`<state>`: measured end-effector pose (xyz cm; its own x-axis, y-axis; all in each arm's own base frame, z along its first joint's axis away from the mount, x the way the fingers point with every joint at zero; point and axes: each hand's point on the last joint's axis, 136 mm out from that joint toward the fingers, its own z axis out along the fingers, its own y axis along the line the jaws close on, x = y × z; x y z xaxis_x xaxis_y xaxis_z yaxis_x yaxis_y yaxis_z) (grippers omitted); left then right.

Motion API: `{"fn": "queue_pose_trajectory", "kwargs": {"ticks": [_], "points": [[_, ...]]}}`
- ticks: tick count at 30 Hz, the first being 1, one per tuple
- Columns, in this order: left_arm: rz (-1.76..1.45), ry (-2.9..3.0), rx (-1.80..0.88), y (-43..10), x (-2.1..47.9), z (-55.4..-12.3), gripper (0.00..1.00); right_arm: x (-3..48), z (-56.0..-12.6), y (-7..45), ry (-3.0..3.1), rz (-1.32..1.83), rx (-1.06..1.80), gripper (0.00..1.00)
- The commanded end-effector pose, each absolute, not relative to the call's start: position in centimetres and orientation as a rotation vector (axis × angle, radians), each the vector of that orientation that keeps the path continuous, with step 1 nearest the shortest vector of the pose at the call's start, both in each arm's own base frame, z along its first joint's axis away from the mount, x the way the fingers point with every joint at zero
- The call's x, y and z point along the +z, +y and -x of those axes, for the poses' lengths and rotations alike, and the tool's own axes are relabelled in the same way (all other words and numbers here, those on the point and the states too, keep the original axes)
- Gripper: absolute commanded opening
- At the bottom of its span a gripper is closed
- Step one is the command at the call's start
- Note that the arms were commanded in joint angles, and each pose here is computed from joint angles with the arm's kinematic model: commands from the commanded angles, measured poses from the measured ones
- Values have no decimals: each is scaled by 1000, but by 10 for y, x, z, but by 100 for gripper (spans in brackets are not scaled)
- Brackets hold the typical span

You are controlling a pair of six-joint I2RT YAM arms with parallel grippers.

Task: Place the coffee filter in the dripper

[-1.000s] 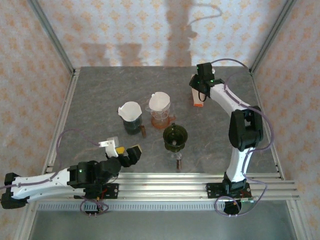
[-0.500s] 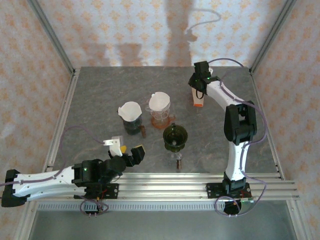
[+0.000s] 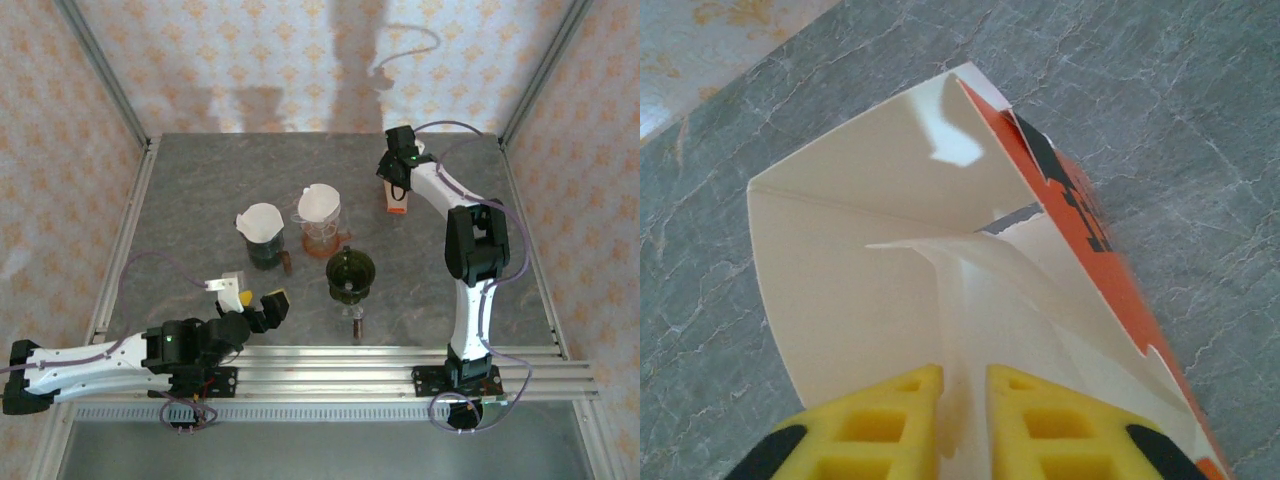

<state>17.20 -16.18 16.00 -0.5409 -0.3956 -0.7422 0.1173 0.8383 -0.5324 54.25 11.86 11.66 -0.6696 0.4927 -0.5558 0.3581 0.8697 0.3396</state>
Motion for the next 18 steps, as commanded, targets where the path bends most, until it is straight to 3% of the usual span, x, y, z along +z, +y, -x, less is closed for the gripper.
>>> {"fn": "queue_pose_trajectory", "kwargs": {"ticks": [1,5,18], "points": [[246,1998,-644,-152,170,-177,100,116,-544,108,2379,-608,196,10],[260,1996,-653,-150,169,-176,100,116,-539,109,2390,-595,200,0],[250,1993,-664,-153,174,-177,100,169,-495,107,2312,-537,259,0]]}}
